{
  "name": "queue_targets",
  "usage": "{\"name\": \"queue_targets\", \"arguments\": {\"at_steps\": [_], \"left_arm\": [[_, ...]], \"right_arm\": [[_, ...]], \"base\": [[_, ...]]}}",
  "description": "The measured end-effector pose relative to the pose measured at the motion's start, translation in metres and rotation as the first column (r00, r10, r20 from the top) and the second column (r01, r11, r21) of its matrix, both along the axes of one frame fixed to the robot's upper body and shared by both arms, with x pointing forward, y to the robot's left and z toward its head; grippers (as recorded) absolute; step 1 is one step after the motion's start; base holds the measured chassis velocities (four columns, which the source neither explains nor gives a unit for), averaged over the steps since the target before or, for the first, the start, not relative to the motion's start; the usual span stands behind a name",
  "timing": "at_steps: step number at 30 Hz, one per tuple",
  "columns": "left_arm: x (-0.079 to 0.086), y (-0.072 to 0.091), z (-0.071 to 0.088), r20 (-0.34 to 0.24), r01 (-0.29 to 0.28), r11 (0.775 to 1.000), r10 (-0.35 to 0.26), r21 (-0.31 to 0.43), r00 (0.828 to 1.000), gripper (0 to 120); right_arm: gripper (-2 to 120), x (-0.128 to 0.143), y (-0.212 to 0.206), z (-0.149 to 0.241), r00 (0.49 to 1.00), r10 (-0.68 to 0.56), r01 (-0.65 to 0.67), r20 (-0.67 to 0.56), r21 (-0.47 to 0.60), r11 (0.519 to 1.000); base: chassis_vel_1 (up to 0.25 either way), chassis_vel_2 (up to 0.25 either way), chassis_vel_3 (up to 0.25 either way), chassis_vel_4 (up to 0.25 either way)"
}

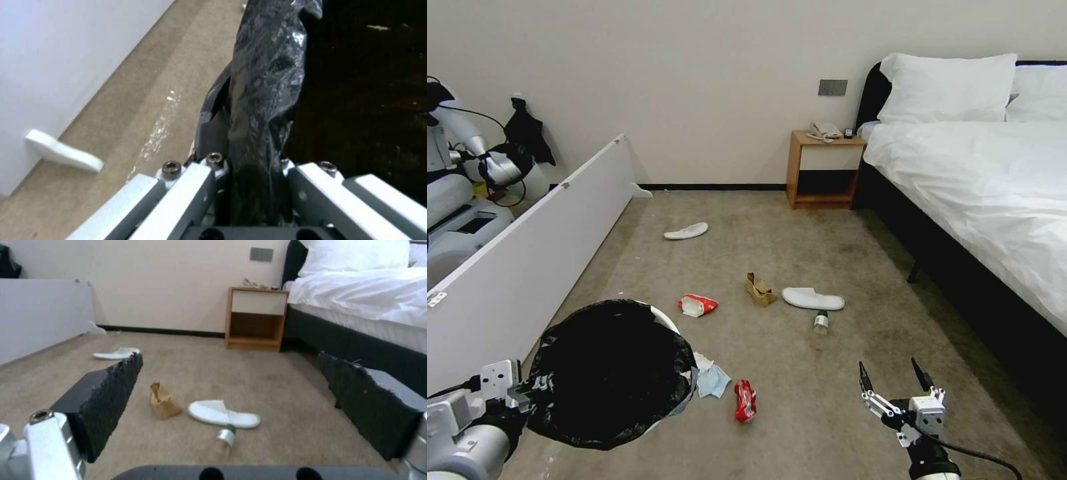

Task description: Pick up the trash bin, then pick up the garbage from the floor and place it into the trash bin.

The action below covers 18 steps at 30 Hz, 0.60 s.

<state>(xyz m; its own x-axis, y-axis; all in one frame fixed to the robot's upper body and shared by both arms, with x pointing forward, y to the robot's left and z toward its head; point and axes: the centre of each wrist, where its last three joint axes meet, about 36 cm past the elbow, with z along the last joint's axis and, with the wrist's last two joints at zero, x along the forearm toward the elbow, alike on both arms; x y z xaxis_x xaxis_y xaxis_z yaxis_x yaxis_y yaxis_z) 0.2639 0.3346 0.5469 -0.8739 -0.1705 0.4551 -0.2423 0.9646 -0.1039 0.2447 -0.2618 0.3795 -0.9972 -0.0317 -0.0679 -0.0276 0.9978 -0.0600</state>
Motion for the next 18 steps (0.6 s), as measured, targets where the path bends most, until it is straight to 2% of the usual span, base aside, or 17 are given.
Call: {"name": "queue_targets", "arguments": {"at_steps": [10, 18], "left_arm": [[0.0013, -0.0018, -0.0032, -0.006, 0.0, 1.0, 0.0, -0.002, 1.0, 2], [0.0024, -0.0023, -0.0059, -0.015, 0.002, 1.0, -0.002, -0.006, 1.0, 2]], "right_arm": [[100, 0.0009, -0.0019, 0.0007, 1.0, -0.009, 0.009, 0.007, -0.015, 1.0], [100, 0.0006, -0.0013, 0.0008, 1.0, -0.007, 0.008, 0.007, -0.028, 1.0]], "base": [[-0.141, 0.134, 0.144, -0.141], [-0.024, 0.028, 0.02, -0.022]]}}
